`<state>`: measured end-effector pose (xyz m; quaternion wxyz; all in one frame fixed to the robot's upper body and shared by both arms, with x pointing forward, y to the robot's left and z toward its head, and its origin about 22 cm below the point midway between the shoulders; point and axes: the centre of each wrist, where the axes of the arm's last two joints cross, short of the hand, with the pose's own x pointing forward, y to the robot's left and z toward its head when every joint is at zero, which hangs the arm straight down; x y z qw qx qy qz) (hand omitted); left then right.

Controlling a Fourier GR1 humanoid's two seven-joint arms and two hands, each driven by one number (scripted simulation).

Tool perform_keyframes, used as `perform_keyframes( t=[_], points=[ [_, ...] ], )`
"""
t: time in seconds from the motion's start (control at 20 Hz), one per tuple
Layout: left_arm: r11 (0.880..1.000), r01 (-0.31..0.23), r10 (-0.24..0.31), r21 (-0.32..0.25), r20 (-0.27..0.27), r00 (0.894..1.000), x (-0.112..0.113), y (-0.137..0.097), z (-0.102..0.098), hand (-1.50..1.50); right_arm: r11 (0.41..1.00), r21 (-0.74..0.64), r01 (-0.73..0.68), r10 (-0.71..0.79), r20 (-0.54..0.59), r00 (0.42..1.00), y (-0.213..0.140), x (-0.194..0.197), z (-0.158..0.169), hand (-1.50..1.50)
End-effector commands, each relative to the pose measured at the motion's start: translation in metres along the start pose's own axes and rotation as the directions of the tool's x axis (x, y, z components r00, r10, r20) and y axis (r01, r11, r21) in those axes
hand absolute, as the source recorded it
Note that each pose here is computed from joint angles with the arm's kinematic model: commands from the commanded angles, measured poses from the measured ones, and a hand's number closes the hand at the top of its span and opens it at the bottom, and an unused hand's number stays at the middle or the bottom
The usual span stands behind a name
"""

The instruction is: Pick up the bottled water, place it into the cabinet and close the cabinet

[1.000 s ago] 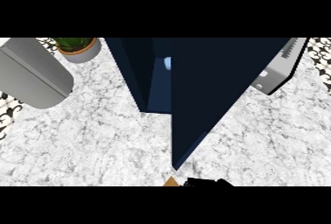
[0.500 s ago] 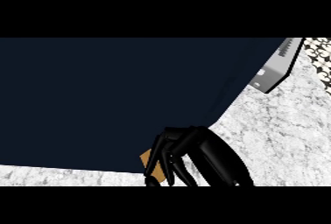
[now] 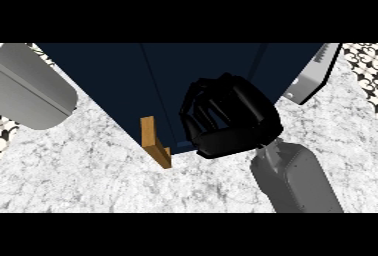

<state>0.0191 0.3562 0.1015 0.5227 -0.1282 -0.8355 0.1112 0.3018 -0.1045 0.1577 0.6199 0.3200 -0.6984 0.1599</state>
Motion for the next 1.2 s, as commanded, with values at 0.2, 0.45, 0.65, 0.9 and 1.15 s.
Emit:
perform_keyframes(
  t=[0.2, 0.45, 0.65, 0.9, 1.15],
  points=[
    [1.000, 0.014, -0.014, 0.006, 0.006, 1.000, 0.014, 0.015, -0.003, -1.50, 0.999, 0.033, -0.016, 0.016, -0.022, 1.000, -0.052, -0.004, -0.040, 1.50],
    [1.000, 0.016, -0.016, -0.011, 0.011, 1.000, 0.031, 0.017, 0.009, -1.50, 0.998, 0.050, -0.033, 0.036, -0.050, 0.998, -0.053, 0.006, -0.059, 1.50],
    [1.000, -0.009, 0.009, -0.002, -0.013, 1.000, 0.007, 0.006, 0.003, -1.50, 0.995, 0.081, -0.058, 0.063, -0.066, 0.996, -0.034, 0.006, -0.078, 1.50],
    [0.999, -0.032, 0.031, -0.036, -0.023, 0.999, 0.018, 0.015, -0.001, -1.50, 0.990, 0.141, 0.027, -0.017, -0.070, 0.997, -0.030, 0.004, -0.084, 1.50],
    [0.999, -0.025, 0.025, -0.022, -0.012, 1.000, 0.023, 0.007, 0.000, -1.50, 0.990, 0.135, 0.030, -0.021, -0.068, 0.997, -0.028, 0.005, -0.078, 1.50]
  ],
)
